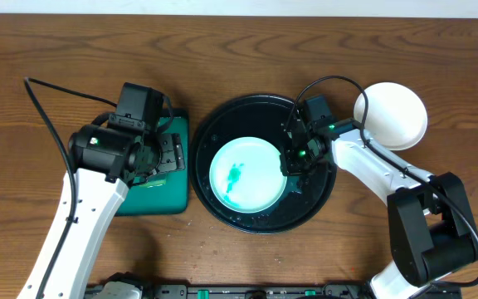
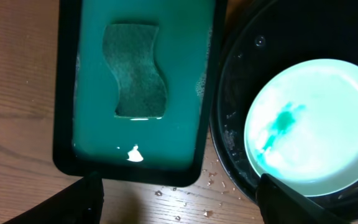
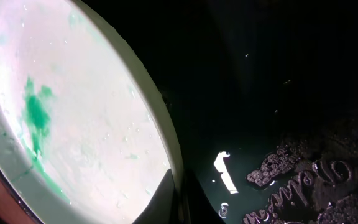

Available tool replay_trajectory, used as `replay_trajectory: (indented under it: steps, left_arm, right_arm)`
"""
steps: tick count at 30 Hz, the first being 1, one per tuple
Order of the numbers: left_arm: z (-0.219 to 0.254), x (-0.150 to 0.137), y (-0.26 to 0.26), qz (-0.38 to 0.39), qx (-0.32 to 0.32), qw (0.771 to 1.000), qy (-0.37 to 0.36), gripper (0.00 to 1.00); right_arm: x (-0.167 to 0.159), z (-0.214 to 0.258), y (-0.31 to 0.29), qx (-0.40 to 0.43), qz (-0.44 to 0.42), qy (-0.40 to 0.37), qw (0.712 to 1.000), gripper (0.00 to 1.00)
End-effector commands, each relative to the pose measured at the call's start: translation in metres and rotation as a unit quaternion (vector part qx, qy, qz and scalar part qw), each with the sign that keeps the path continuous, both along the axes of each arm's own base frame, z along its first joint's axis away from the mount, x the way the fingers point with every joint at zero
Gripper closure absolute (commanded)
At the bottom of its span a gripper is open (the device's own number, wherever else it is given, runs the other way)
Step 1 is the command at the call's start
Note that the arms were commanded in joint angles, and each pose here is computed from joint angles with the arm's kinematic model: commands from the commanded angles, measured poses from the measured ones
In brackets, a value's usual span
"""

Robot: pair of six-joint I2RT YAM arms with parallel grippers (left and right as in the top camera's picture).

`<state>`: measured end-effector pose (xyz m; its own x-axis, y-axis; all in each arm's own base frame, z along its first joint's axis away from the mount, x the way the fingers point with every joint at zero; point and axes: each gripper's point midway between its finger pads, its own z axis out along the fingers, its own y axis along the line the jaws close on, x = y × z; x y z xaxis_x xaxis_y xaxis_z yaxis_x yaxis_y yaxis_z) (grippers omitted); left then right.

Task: Clean dirty plates on tray and stack at the side
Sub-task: 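Slide the gripped plate toward the tray center with the right gripper, then lower the left gripper into the green tray and grasp the sponge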

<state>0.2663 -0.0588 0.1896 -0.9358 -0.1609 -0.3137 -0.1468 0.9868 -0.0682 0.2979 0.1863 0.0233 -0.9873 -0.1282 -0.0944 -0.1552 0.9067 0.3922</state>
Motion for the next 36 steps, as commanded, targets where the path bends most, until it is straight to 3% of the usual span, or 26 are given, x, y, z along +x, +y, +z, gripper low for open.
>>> replay_trajectory:
  steps: [1,13,23,26,36]
  left_arm:
    - [-0.013,0.003,0.007,0.003,0.027,0.999,0.016,0.22]
    - [-0.055,0.023,0.008,0.010,0.054,0.996,0.073,0.28]
    - [-0.062,0.043,0.047,0.090,0.041,0.994,0.052,0.34]
    - [-0.077,0.045,0.056,0.095,0.009,0.993,0.064,0.42]
    - [-0.147,0.038,0.046,0.080,-0.038,0.985,0.148,0.49]
  right_arm:
    - [0.003,0.001,0.003,0.002,-0.003,-0.002,1.000,0.99]
    - [0.005,0.000,0.002,-0.003,-0.005,-0.006,1.000,0.99]
    - [0.006,0.000,0.000,-0.009,-0.006,-0.010,1.000,0.99]
    - [0.006,0.000,0.000,-0.009,-0.006,-0.009,1.000,0.99]
    - [0.006,0.000,0.000,-0.009,-0.006,-0.009,1.000,0.99]
